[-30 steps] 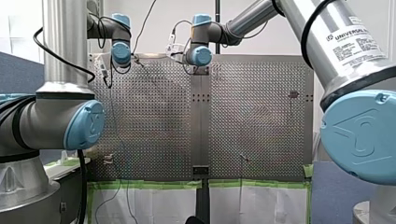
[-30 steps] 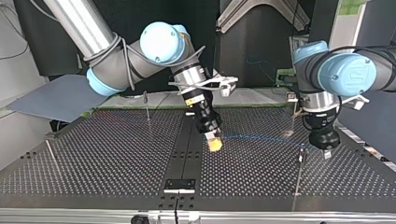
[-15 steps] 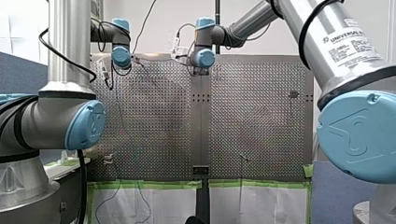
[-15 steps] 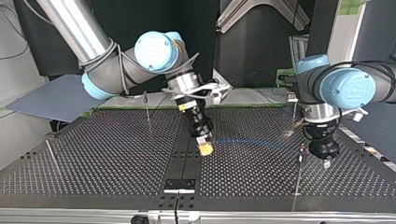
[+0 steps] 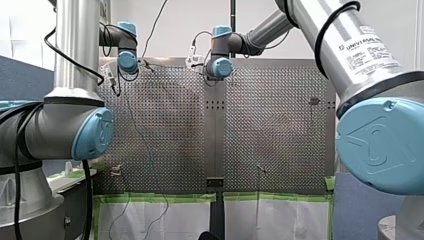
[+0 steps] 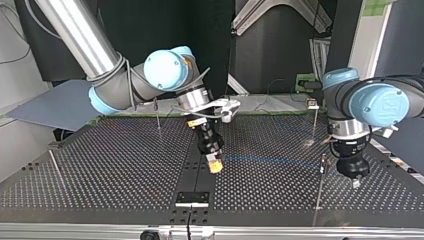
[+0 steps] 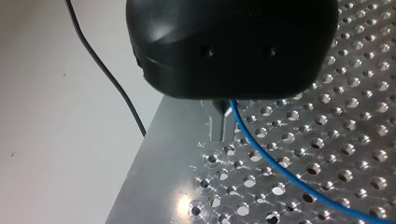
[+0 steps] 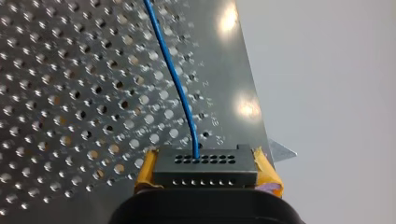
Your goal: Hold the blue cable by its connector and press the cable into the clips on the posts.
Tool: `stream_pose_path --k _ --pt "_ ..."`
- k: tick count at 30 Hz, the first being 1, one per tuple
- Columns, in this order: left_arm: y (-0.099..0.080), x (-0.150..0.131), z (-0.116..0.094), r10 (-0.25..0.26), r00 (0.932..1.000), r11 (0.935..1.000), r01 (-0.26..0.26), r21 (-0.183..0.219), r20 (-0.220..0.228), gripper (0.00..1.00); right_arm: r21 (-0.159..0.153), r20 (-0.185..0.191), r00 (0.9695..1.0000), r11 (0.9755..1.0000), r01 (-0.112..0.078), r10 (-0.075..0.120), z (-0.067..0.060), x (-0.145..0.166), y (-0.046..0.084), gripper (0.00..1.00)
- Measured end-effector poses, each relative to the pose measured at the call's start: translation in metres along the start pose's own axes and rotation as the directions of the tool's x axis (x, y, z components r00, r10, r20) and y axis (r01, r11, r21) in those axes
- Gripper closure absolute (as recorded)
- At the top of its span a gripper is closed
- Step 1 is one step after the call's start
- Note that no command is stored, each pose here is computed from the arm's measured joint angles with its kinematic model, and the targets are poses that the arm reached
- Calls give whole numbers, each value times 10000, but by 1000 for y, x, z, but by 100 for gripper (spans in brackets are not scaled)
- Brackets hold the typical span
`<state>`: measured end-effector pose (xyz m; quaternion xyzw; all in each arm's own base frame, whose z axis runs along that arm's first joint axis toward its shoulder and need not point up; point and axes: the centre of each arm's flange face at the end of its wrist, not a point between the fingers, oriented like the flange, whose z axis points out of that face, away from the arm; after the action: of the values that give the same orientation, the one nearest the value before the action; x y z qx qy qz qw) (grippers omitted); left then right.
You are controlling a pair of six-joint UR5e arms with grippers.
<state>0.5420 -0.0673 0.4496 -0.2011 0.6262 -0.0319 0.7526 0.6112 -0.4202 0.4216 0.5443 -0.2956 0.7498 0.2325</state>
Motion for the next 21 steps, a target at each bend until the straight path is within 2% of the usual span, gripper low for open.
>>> stream_pose_path --k 7,11,16,21 --pt "-1 -6 8 -142 9998 9999 141 76 142 100 -171 134 9999 9998 37 -34 10 -13 17 100" --pt "-2 1 14 -131 9999 9998 131 151 -45 100 -209 147 9999 9998 -3 6 16 -17 25 100" --pt "-2 22 23 -31 9990 9993 48 380 -442 100 -247 -7 10000 9997 -24 24 23 -9 36 100" --pt "2 26 30 -117 9990 9991 134 397 -422 100 -236 -124 9999 9997 -24 21 28 -2 45 100"
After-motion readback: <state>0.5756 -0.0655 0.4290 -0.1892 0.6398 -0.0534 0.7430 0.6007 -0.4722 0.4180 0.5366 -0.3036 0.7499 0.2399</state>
